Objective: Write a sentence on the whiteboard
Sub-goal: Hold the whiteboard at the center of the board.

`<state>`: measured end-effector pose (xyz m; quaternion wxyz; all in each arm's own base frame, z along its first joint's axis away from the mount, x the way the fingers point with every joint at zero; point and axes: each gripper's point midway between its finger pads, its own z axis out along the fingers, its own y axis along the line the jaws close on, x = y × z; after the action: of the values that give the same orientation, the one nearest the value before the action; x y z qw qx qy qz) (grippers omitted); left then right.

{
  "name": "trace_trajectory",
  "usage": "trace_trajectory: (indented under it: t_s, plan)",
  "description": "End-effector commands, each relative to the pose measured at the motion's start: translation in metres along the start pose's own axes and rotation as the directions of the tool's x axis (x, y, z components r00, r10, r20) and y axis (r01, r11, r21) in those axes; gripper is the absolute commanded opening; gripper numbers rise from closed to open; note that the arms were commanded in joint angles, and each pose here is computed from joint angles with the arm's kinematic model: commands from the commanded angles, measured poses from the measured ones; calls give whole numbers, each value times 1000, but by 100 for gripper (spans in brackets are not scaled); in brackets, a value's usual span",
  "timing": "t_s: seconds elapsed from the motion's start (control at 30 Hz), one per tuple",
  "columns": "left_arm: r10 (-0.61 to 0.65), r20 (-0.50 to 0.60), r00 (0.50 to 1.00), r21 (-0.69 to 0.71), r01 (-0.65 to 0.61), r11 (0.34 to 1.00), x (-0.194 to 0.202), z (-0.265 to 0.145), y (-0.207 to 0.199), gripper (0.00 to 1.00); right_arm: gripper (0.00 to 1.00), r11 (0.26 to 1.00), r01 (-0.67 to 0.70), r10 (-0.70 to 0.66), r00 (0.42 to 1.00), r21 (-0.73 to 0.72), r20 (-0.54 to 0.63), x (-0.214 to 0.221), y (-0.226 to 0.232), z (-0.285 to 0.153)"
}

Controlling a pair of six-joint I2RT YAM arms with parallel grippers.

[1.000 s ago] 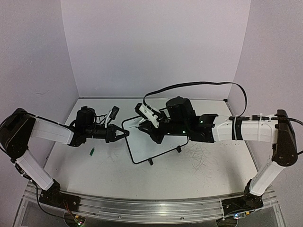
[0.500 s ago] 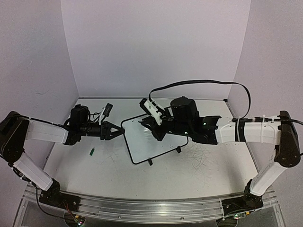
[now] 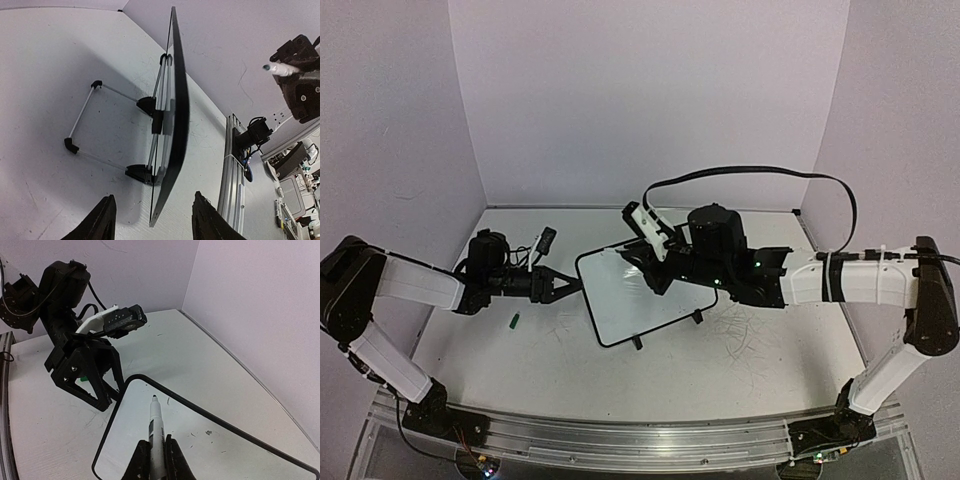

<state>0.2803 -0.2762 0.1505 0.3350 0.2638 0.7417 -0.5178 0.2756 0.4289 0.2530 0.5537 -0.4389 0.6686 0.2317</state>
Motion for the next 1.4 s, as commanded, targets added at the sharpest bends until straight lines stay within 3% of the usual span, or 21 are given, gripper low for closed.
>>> trace_trajectory:
  t_s: [0.0, 0.43, 0.73, 0.97, 1.37]
  plan:
    - [9, 31, 999, 18, -9, 1000, -1, -4, -6, 52, 0, 1000, 12, -9, 996, -28, 87, -26, 4, -9]
    - [10, 31, 999, 47, -12, 999, 1, 6, -5, 29, 0, 999, 11, -9, 997, -32, 77, -24, 5, 6]
    - [26, 14, 1000, 68, -27, 997, 3, 18, -12, 34, 0, 996, 9, -2, 997, -84, 74, -22, 15, 12]
    - [26, 7, 1000, 61, -27, 998, 6, 26, -9, 20, 0, 996, 2, 2, 999, -87, 42, -14, 16, 18]
    - [28, 8, 1000, 68, -29, 997, 3, 29, -8, 18, 0, 995, -3, 3, 1000, -103, -4, -2, 20, 30]
